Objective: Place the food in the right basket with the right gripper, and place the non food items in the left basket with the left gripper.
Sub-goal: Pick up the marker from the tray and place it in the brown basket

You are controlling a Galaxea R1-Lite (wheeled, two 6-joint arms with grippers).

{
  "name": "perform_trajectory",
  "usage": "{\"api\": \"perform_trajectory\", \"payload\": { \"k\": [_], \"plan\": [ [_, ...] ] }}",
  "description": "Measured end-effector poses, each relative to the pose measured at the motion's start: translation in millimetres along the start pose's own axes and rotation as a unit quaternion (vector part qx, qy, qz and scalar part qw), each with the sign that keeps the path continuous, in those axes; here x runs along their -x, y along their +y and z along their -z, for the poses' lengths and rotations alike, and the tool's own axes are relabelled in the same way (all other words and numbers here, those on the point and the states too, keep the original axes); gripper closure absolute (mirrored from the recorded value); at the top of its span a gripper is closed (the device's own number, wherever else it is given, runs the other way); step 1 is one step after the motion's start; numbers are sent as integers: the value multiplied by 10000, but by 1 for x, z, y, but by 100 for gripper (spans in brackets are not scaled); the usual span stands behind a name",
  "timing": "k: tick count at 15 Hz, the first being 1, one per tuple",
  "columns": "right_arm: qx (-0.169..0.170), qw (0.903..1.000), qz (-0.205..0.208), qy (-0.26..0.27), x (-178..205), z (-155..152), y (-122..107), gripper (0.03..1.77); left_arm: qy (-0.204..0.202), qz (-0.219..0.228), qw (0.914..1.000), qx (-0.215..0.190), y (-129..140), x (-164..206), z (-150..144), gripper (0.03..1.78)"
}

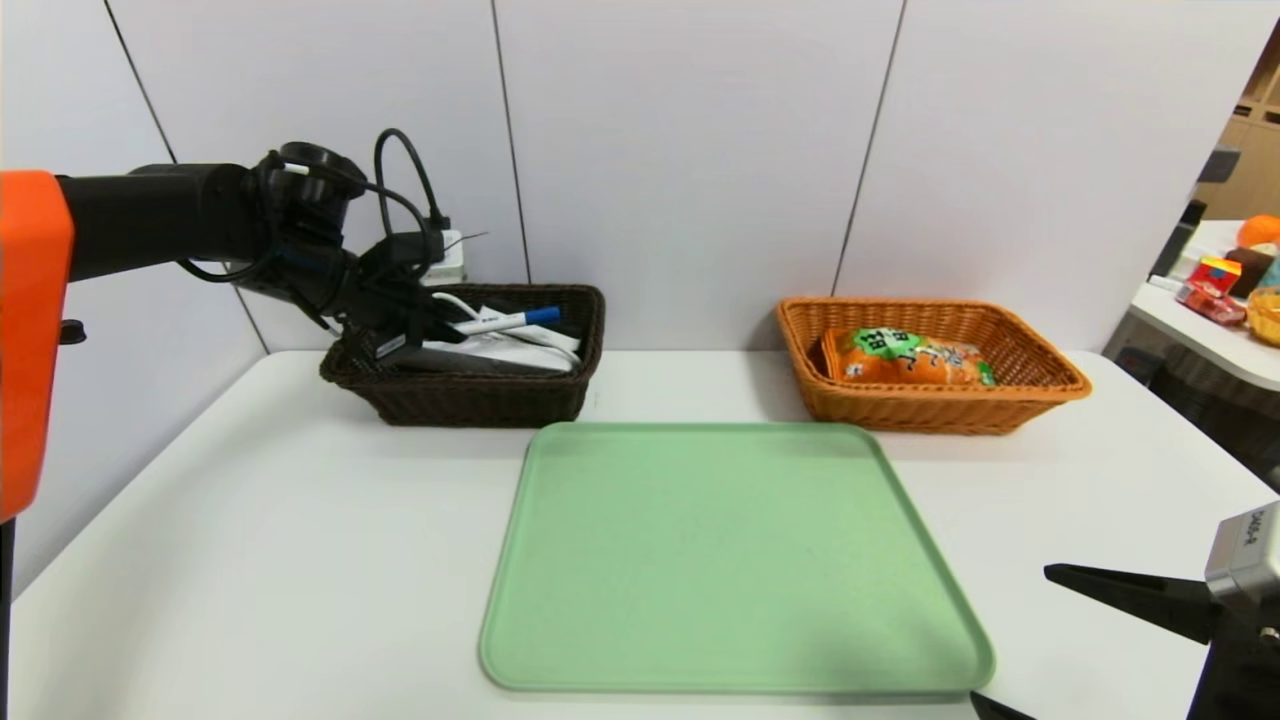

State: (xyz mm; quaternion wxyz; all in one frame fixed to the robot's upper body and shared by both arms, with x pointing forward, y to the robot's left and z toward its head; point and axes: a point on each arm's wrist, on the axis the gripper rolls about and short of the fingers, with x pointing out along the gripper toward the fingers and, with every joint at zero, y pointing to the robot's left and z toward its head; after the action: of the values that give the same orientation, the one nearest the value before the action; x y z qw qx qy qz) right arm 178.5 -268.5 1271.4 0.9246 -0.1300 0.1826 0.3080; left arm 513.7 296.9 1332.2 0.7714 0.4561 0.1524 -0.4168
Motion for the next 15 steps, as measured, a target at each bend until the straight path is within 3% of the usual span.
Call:
{"api": "perform_trajectory", "payload": {
  "k": [5, 10, 15],
  "plan": [
    [2, 10000, -6, 31, -1, 1, 0, 10, 96, -55, 9999, -6, 0, 0, 0, 157],
    [31, 10000, 1, -9, -2, -1, 0, 10, 90, -97, 9999, -12, 1, 0, 0, 87],
    [16, 10000, -4, 4, -2, 0, 0, 10, 32, -187, 9998, -42, 2, 13, -8, 50]
  ]
}}
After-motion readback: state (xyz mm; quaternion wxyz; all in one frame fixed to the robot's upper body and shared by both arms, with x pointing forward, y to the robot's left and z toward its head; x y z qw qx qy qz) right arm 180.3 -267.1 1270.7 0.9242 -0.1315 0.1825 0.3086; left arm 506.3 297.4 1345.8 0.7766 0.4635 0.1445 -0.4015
